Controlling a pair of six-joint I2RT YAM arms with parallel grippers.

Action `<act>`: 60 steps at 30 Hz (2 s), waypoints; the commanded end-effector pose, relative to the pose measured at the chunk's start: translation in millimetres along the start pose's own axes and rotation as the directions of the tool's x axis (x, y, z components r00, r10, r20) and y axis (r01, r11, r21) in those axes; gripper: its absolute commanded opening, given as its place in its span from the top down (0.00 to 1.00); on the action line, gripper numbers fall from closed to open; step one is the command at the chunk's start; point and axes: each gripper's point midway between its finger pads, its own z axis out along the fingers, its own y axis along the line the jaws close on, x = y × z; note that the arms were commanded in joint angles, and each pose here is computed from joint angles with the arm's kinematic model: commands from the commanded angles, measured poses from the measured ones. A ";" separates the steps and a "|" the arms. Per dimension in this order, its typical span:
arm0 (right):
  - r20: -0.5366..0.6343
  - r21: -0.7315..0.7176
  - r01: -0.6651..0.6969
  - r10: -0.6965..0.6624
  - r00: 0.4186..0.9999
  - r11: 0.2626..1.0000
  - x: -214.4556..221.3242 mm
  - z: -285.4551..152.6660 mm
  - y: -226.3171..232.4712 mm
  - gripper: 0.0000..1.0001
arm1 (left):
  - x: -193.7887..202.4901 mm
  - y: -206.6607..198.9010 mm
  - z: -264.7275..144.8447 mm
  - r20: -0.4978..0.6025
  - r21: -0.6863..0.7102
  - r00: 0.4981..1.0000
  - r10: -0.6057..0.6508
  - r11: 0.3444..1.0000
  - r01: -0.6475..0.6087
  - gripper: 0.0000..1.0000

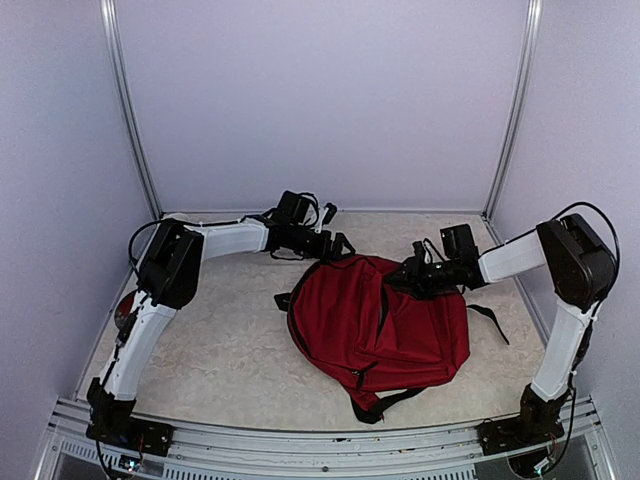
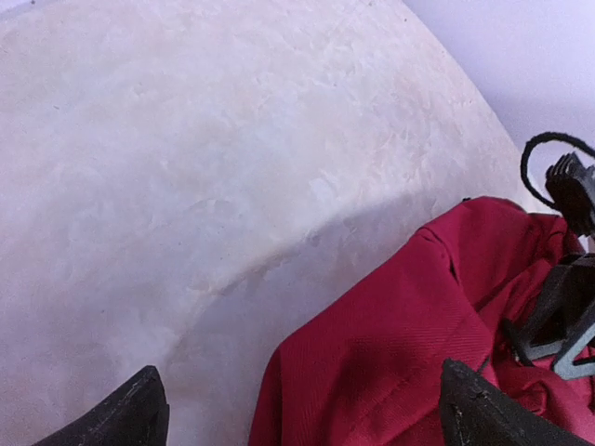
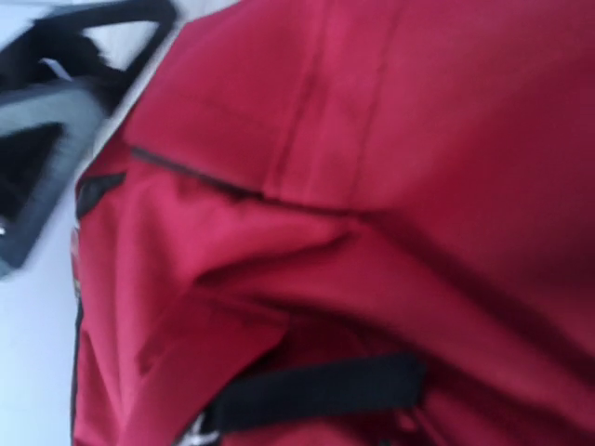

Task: Pack the student bag
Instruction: Adjust the student bag at the center of the board, then hold the largest pocket of the student bag, then grab the lower front pocket of the student bag.

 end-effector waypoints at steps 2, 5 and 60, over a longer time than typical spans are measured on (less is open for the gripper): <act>0.030 -0.036 -0.093 0.094 0.995 0.995 -9.8 10.6 -15.1 0.62 | 35.3 -19.3 27.9 -0.105 0.040 0.994 0.014 0.999 -0.009 0.01; 0.058 -0.068 -0.097 0.101 0.993 0.993 -20.8 11.0 -13.0 0.62 | 50.4 -33.7 25.0 -0.106 0.104 0.994 0.010 0.995 0.001 0.10; 0.044 -0.244 0.722 -0.736 0.676 0.648 47.1 -2.6 115.2 1.00 | 68.3 -82.6 11.7 -0.154 0.303 0.969 0.195 0.943 -0.141 0.01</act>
